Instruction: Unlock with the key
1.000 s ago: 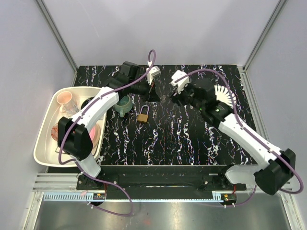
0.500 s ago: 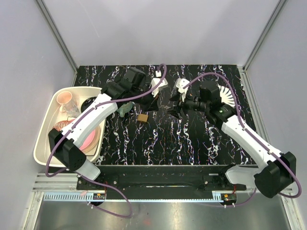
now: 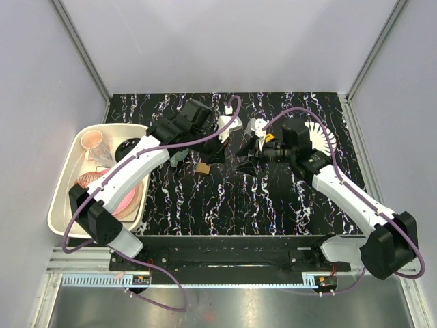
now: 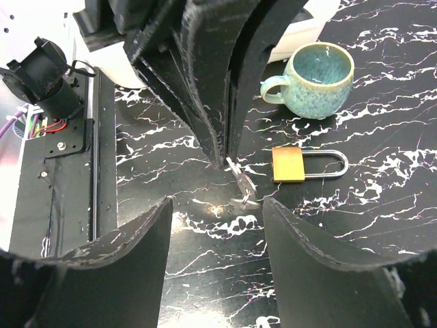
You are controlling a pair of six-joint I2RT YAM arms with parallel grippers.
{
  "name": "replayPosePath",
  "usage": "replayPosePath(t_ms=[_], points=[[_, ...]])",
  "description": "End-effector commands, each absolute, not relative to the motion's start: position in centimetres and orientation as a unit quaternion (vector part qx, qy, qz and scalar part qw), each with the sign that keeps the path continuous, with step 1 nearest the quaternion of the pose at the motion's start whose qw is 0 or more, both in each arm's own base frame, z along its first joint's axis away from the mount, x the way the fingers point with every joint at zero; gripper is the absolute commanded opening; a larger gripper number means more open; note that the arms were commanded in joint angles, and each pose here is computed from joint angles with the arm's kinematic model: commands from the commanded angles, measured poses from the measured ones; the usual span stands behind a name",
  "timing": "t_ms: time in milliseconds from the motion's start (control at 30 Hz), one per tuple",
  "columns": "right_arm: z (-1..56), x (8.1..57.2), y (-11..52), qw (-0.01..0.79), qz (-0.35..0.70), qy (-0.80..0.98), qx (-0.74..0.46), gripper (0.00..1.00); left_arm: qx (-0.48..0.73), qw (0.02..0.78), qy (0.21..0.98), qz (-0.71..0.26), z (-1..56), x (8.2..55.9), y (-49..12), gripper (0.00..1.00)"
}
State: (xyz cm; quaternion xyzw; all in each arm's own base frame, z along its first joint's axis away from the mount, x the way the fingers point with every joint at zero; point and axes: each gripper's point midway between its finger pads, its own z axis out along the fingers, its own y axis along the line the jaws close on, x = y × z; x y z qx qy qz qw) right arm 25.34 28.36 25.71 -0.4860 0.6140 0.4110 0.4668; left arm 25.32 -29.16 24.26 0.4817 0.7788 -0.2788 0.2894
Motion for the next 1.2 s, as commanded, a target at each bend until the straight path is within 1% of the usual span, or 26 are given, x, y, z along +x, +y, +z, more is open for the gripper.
replayPosePath(t_ms=[0,133,500,700,867,1167], points=[[26.7,25.9,28.4,0.494,0.407,0.595,-0.487,0.61,0.480,0.317,0.763,-0.294,27.1,25.1,-30.0,0.00],[26.5,27.0,28.1,0.507,0.388,0.607,-0.473,0.62,0.480,0.310,0.764,-0.301,26.9,24.8,-30.2,0.00],[26.8,28.0,27.9,0.531,0.371,0.604,-0.465,0.61,0.484,0.299,0.761,-0.313,26.6,24.1,-30.5,0.00],[26.2,27.3,28.4,0.514,0.392,0.597,-0.475,0.55,0.486,0.292,0.757,-0.325,26.7,23.6,-30.8,0.00],[26.1,27.1,28.5,0.510,0.397,0.594,-0.480,0.47,0.488,0.288,0.755,-0.330,26.7,23.4,-30.9,0.00],[25.7,26.6,28.5,0.502,0.403,0.588,-0.490,0.42,0.488,0.287,0.754,-0.333,26.8,23.3,-30.9,0.00]])
